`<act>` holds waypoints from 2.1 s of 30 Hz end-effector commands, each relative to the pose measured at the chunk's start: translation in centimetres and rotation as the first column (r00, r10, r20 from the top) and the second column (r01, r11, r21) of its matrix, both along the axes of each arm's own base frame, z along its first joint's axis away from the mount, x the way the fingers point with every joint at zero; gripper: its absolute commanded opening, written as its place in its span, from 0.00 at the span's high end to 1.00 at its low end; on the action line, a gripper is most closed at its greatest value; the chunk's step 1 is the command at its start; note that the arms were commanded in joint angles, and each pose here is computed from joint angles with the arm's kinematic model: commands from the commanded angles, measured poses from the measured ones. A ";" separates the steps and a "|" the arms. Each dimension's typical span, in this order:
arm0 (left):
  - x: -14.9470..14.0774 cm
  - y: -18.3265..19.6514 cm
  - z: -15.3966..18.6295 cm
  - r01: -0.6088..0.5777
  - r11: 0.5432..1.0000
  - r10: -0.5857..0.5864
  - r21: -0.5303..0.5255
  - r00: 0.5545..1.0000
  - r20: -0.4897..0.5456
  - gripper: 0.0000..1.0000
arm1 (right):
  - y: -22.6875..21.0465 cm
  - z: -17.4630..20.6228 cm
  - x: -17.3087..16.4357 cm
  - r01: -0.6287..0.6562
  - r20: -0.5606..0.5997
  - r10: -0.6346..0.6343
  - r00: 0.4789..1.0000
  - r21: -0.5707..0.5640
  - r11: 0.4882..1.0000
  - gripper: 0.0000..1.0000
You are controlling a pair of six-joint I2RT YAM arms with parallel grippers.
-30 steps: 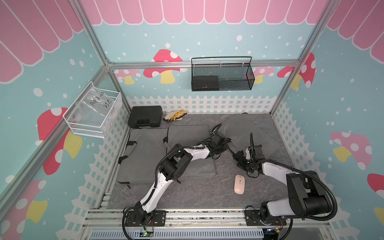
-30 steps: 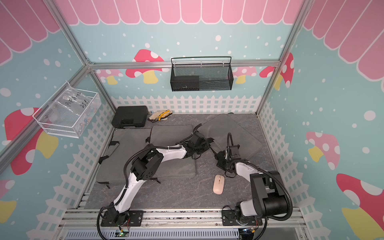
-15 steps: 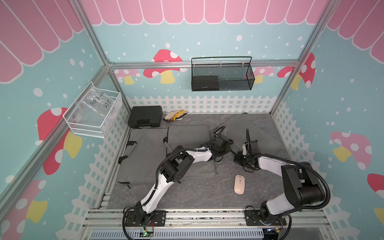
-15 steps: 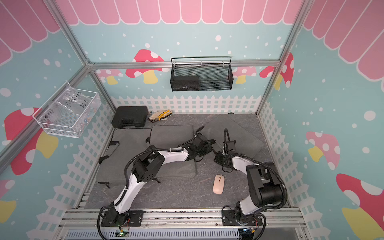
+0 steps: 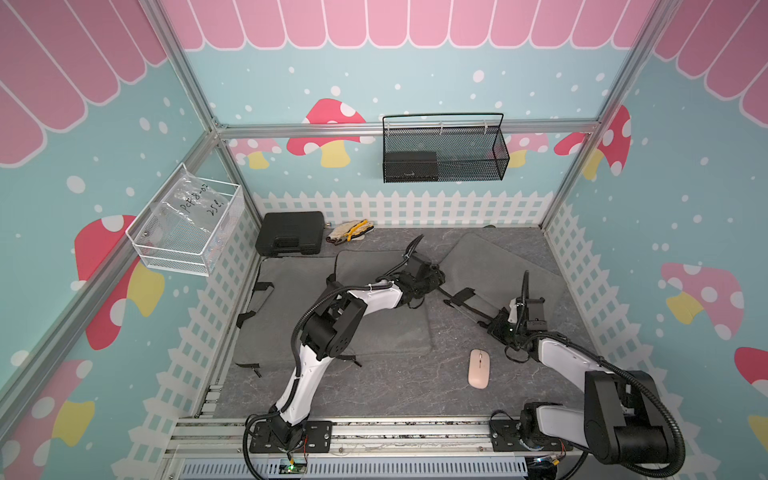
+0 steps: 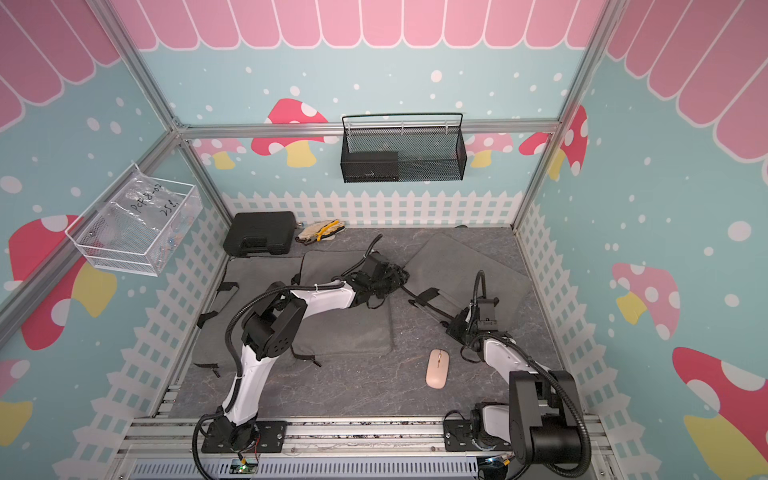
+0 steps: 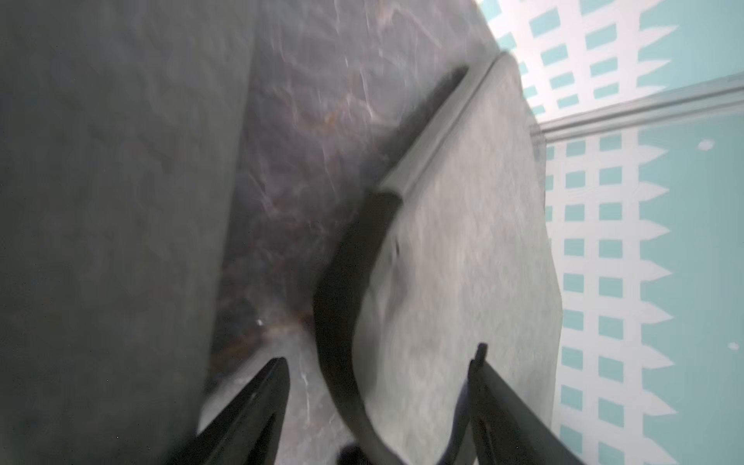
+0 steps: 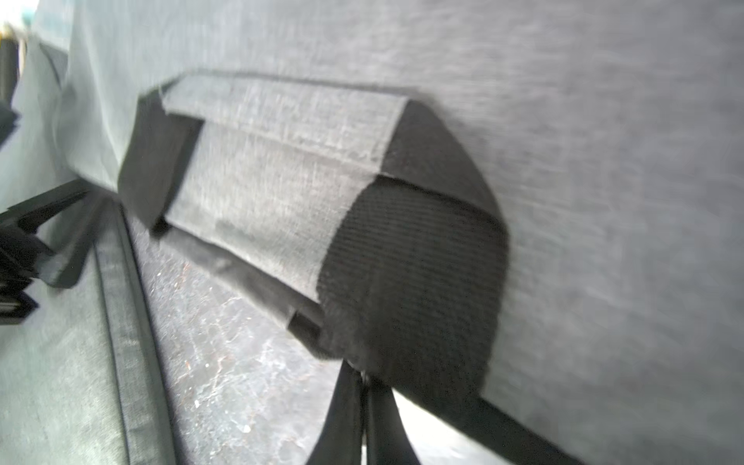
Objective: Put the mouse into the laptop bag
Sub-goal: Unzip the zipper on the zippered laptop bag.
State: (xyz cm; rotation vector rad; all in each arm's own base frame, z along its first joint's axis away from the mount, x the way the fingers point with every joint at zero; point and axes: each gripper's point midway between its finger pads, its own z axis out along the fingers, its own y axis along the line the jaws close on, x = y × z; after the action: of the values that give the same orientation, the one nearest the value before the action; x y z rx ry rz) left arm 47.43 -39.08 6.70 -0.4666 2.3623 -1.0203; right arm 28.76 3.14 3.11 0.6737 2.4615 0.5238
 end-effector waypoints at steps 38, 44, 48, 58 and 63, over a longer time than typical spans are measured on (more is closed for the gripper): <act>-3.7 -6.5 -4.2 0.150 0.988 -0.151 -0.030 0.988 -0.034 0.85 | 16.4 0.3 9.1 -0.377 0.063 0.375 0.925 0.011 0.926 1.00; -7.7 -4.7 -2.3 0.068 0.997 -0.072 0.043 0.993 0.097 0.80 | 14.7 0.7 8.1 -0.339 0.079 0.340 0.937 -0.031 0.940 1.00; -10.1 -4.1 -2.0 0.015 0.998 -0.023 0.062 0.990 0.139 0.75 | 12.1 0.3 5.9 -0.287 0.064 0.289 0.955 -0.037 0.957 1.00; -9.7 -3.6 -0.8 -0.005 0.993 -0.015 0.115 0.985 0.171 0.37 | 5.5 -0.8 -0.5 -0.109 0.049 0.111 0.993 -0.047 0.993 1.00; -7.4 -3.4 -1.9 0.041 0.996 -0.050 0.085 0.992 0.115 0.33 | 4.1 -0.3 -1.9 -0.069 0.066 0.073 0.995 -0.053 0.996 1.00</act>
State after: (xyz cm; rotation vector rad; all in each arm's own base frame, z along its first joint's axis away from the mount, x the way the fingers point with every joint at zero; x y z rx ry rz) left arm 38.70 -42.61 5.60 -0.3223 2.2755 -0.9232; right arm 27.42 8.24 2.83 0.4872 2.4460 0.5360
